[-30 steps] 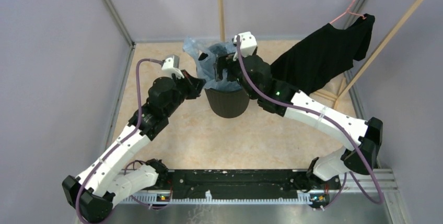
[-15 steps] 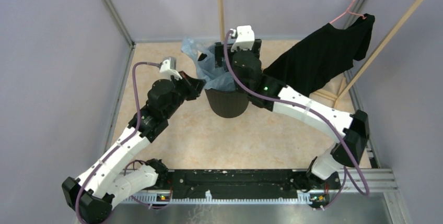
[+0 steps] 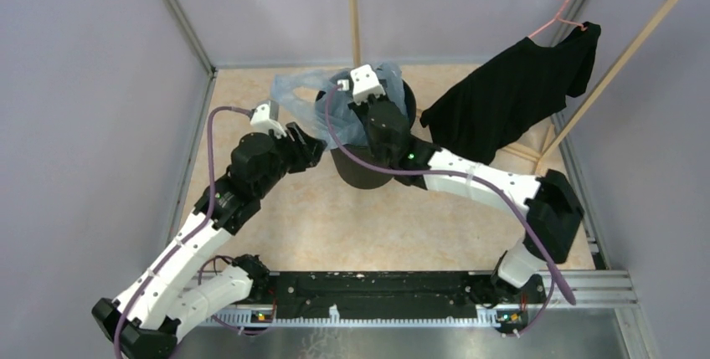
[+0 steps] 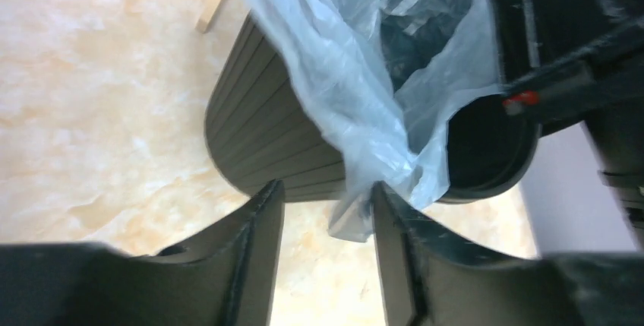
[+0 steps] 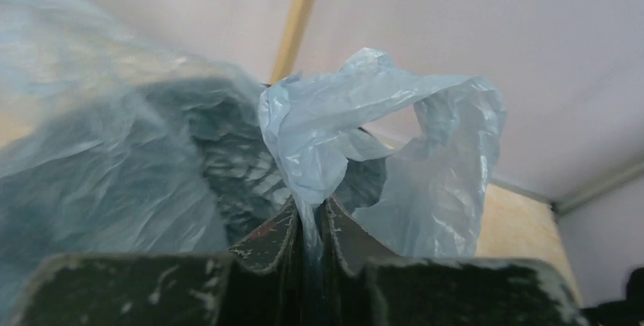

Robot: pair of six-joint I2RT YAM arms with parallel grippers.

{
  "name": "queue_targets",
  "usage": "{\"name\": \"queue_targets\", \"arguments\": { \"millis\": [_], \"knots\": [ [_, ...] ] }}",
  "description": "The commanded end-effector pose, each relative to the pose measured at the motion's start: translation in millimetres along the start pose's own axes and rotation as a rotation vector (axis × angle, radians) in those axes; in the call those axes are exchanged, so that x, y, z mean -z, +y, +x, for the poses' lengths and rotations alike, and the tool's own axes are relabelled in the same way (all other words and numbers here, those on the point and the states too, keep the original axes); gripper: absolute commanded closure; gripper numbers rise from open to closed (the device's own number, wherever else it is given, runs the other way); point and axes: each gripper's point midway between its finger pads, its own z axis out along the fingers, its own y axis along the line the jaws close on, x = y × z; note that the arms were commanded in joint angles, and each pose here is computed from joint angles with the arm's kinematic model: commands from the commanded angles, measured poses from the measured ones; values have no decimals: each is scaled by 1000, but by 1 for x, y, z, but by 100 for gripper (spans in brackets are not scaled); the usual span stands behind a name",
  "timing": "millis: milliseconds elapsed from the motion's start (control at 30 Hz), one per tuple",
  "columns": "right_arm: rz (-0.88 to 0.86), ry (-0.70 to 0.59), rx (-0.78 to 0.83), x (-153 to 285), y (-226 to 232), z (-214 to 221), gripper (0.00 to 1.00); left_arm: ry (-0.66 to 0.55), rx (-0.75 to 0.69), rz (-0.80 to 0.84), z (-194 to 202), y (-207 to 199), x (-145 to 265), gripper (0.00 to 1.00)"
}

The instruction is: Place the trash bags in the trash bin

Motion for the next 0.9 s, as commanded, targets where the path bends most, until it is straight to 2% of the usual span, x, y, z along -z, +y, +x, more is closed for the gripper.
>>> {"name": "queue_targets", "arguments": {
  "millis": [0,67,133,167,433,567,667,767,867],
  "knots": [
    [-237,-238,-111,33,-10,-75,97,41,-93,-36,-15,-1,24,39],
    [-305,-252,-125,42,-6,-77,100,47,-102,6,-28,-18,32,16],
    [-335,-255,-150,48,-5,-79,100,14,-101,26,-51,-34,41,4],
    [-339,-253,-160,50,-6,-78,100,-2,-106,21,-60,-38,43,2],
    [-400,-264,-307,67,-24,-86,100,-99,-65,-138,-108,-32,25,1],
    [-432,-253,-356,72,-25,-79,100,-125,-21,-67,-121,-41,10,1],
    [-447,-240,-364,74,-21,-74,100,-95,1,-15,-128,-47,-4,1],
    [-457,-235,-369,73,-18,-73,100,-51,-18,127,-127,-72,-8,1],
    [-464,-234,-378,72,-16,-74,100,-62,-40,227,-121,-84,1,1]
  ]
}}
